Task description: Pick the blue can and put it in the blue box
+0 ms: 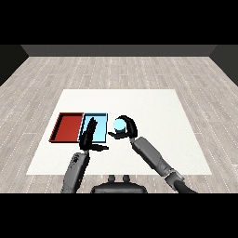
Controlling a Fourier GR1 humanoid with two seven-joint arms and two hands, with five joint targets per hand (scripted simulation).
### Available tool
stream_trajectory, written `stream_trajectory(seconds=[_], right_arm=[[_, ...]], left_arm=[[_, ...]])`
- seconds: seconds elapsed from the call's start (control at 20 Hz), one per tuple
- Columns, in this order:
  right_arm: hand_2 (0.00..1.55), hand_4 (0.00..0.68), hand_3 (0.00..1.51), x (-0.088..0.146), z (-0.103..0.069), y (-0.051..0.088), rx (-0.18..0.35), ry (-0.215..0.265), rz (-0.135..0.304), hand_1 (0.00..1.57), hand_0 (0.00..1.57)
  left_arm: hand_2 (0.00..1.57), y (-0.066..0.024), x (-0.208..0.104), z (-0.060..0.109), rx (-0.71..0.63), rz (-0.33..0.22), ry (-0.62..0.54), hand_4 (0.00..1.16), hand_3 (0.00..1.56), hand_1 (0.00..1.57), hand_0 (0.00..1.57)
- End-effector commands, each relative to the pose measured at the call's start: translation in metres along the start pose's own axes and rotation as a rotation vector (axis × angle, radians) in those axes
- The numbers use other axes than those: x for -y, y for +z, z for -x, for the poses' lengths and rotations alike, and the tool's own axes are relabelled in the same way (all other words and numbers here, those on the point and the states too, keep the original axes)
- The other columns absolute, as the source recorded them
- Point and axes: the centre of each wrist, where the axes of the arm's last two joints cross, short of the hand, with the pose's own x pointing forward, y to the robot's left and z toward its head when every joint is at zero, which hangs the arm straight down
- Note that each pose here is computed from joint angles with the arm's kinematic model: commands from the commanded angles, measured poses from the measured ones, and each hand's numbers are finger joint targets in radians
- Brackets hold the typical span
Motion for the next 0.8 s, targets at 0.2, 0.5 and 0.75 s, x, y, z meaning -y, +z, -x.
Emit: stream_trajectory(seconds=[0.2,0.5,0.75], right_arm=[[1.43,0.654,1.41,0.042,-0.006,-0.012,0.029,-0.015,-0.003,1.43,1.43],[1.44,0.661,1.41,0.048,-0.012,-0.010,0.038,-0.021,-0.029,1.42,1.42],[1.45,0.663,1.42,0.040,-0.010,-0.011,0.046,-0.032,-0.049,1.41,1.41]], left_arm=[[0.00,-0.0066,0.041,0.000,-0.040,0.041,0.025,0.00,0.00,0.00,0.00],[0.00,-0.0194,0.044,0.010,-0.035,0.065,0.009,0.00,0.00,0.00,0.00],[0.00,-0.0315,0.049,0.038,-0.070,0.068,0.002,0.00,0.00,0.00,0.00]])
